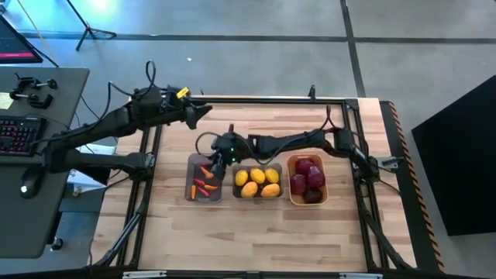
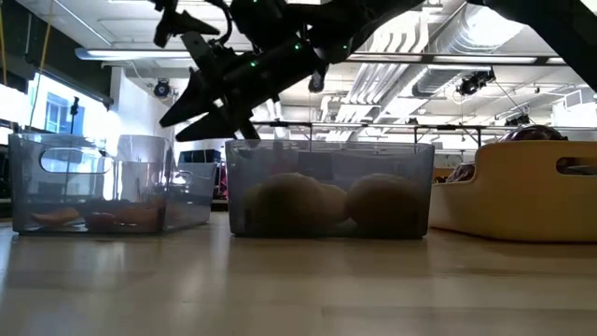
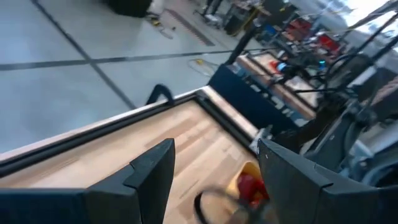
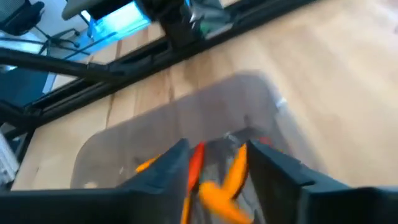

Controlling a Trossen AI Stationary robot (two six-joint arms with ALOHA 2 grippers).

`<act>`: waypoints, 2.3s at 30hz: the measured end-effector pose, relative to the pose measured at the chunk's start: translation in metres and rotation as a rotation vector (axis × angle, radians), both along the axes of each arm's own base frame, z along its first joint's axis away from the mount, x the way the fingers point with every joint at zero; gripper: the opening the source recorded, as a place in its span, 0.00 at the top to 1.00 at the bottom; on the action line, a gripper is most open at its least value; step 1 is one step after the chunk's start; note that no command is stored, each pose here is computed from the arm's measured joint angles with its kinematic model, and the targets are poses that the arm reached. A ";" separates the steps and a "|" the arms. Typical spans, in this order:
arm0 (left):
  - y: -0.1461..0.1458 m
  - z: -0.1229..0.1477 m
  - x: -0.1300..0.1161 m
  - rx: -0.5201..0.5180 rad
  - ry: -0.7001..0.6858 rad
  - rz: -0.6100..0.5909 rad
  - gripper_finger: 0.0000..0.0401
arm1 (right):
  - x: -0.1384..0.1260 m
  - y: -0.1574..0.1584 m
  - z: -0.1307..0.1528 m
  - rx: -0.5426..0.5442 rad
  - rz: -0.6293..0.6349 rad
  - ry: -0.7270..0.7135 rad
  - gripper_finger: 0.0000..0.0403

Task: Sort produce into baskets
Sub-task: Put the orange chili pepper into the left black bin

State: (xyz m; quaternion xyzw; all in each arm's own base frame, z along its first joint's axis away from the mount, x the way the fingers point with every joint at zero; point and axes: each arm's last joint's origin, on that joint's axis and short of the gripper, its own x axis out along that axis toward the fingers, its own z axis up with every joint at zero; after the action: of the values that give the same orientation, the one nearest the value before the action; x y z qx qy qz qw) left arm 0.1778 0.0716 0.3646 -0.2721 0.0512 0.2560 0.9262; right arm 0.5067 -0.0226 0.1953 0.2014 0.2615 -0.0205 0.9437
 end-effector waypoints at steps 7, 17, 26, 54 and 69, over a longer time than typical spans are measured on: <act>-0.003 -0.004 -0.010 -0.011 0.072 0.022 0.46 | -0.010 -0.029 0.024 -0.073 0.120 0.074 0.44; 0.036 -0.031 -0.017 -0.206 0.404 0.162 0.47 | -0.102 -0.096 0.060 -0.068 -0.092 0.246 0.44; 0.144 -0.101 0.007 -0.421 1.007 0.228 0.51 | -0.176 -0.072 0.071 0.118 -0.259 0.084 0.45; 0.228 -0.223 0.006 -0.640 1.274 0.164 0.79 | -0.206 0.010 0.040 0.087 -0.343 0.121 0.45; 0.119 -0.085 0.033 -0.222 0.938 0.082 1.00 | -0.219 0.006 0.056 -0.075 -0.381 0.101 0.45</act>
State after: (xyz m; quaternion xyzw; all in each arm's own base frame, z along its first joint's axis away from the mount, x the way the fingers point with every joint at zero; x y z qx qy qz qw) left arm 0.2105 0.1909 0.2801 -0.2262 0.4797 0.3803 0.7576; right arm 0.2881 -0.0170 0.2509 0.2108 0.2645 -0.2187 0.9153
